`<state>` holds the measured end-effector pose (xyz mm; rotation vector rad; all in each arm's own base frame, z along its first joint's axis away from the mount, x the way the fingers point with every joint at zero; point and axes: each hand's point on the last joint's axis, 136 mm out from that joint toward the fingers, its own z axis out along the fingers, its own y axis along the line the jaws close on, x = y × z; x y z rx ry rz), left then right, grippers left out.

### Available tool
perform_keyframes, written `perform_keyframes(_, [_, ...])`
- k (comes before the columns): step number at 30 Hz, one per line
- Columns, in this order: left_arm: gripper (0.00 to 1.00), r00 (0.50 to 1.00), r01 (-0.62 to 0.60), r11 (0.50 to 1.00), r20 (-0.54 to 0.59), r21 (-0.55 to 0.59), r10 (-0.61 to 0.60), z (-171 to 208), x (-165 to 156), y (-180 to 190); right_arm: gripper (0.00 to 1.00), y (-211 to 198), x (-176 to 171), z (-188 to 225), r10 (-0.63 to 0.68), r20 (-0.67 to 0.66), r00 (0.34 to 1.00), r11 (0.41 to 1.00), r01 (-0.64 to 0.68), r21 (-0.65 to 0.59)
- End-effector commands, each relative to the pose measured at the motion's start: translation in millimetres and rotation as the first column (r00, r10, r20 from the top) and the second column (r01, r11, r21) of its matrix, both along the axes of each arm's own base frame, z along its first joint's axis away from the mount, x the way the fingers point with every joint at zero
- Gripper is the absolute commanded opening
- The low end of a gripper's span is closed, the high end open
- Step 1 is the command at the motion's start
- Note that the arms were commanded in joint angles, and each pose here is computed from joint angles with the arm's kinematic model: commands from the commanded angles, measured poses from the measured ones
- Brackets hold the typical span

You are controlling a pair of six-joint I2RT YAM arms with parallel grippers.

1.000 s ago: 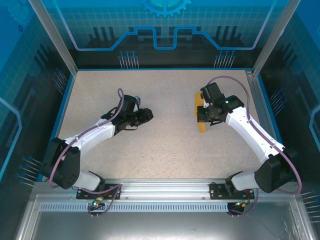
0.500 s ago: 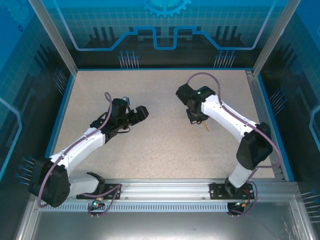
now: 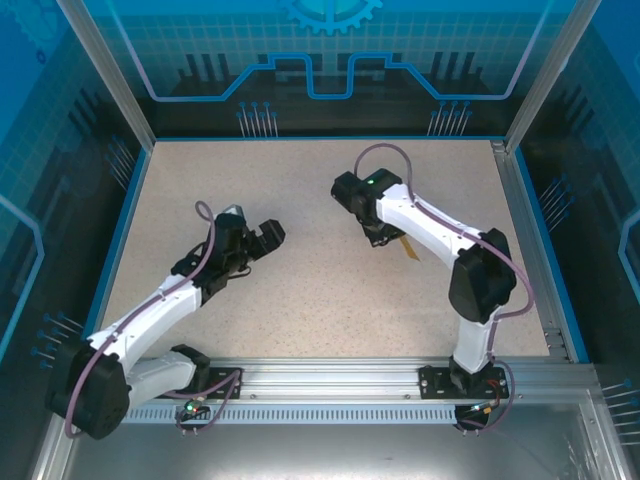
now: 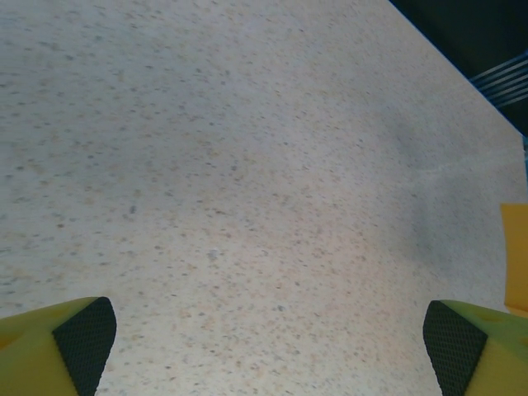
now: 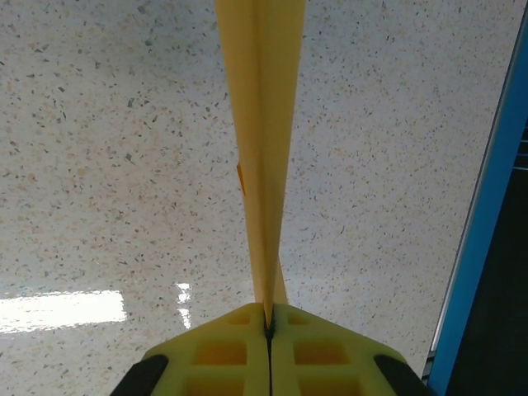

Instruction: Fold a paper plane with a square sheet of paper (pick it up from the middle)

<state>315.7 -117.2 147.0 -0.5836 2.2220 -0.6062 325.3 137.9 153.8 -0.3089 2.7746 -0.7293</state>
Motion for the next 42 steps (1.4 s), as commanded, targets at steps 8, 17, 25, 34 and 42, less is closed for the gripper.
perform_keyframes(8, [0.99, 0.992, -0.077, 0.989, 0.112, 0.122, 0.063, 15, -6, 33, 0.07, 21, -6, -21, -0.047, -0.03, 0.998, 0.998, 0.045, -0.047])
perform_keyframes(17, [0.99, 0.991, -0.103, 0.993, 0.096, 0.064, 0.097, 3, -11, 34, 0.09, 56, -15, -64, -0.067, -0.131, 0.989, 0.997, 0.07, 0.023])
perform_keyframes(25, [0.99, 0.994, -0.089, 0.994, 0.072, 0.058, 0.085, 3, -12, 32, 0.18, 104, -20, -104, -0.065, -0.234, 0.97, 0.966, 0.119, 0.229])
perform_keyframes(34, [0.99, 1.0, 0.0, 1.0, 0.026, 0.025, -0.001, 1, -3, 11, 0.56, 141, -18, -73, 0.001, -0.181, 0.983, 0.714, 0.126, 0.689])
perform_keyframes(42, [0.99, 0.977, 0.179, 0.978, -0.097, -0.102, -0.189, -19, 18, -42, 0.23, 91, -28, -91, -0.043, -0.197, 0.979, 0.436, 0.196, 0.878])
